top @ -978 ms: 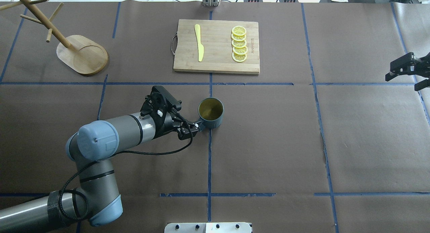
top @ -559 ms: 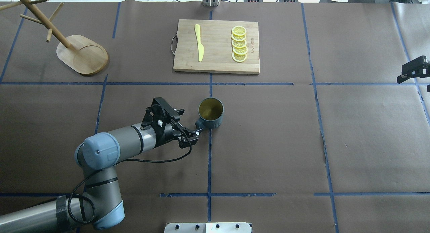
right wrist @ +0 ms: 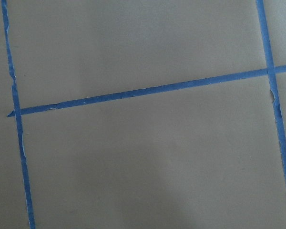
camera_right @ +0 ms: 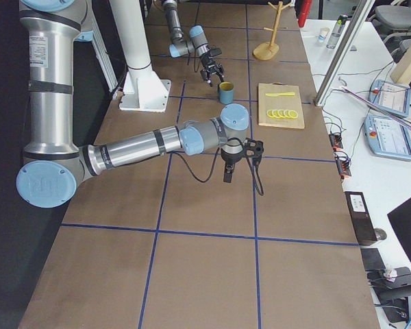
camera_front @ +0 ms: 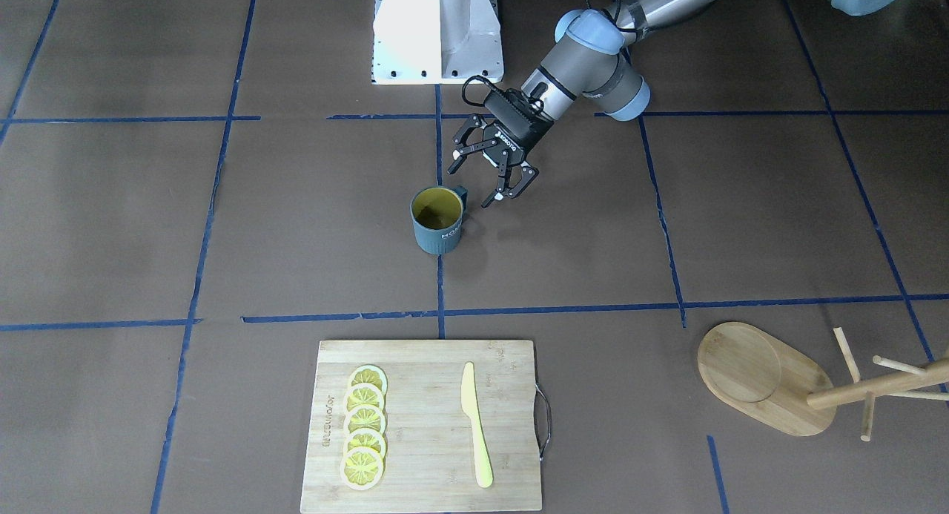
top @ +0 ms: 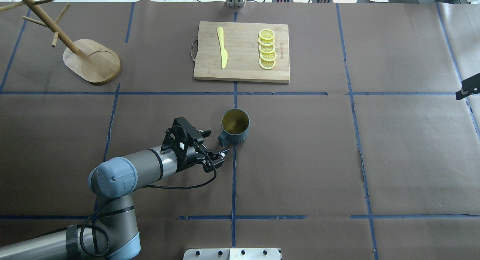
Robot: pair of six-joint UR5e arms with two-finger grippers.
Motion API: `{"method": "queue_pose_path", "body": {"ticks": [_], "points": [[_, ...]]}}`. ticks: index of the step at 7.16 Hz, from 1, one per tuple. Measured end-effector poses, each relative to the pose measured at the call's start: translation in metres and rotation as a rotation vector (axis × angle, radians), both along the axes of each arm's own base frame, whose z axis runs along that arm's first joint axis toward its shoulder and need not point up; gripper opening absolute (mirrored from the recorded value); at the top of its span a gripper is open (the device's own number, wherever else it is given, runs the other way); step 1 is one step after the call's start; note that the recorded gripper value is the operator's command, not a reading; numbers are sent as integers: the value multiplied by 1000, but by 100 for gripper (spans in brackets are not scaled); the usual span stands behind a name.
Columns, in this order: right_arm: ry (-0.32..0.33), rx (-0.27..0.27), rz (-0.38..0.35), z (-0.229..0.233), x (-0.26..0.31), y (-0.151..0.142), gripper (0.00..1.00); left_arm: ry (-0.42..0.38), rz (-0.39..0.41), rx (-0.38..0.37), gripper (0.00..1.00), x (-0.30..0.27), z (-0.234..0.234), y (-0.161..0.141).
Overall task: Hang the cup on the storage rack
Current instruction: 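Align the left gripper with the mug handle and close on it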
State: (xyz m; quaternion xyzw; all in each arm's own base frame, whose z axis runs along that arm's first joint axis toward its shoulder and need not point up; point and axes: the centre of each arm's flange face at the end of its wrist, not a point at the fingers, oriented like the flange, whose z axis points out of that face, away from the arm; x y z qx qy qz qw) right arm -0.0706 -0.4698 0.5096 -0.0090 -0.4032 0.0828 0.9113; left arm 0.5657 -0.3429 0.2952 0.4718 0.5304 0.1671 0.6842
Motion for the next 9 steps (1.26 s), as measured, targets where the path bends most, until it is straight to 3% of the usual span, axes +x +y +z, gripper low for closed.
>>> {"method": "queue_pose_path", "body": {"ticks": [3, 9], "points": [[7, 6, 6, -1, 1, 0, 100, 11, -45, 6, 73, 15, 8, 17], [19, 11, 14, -1, 3, 1, 100, 9, -107, 6, 67, 27, 4, 12]]}}
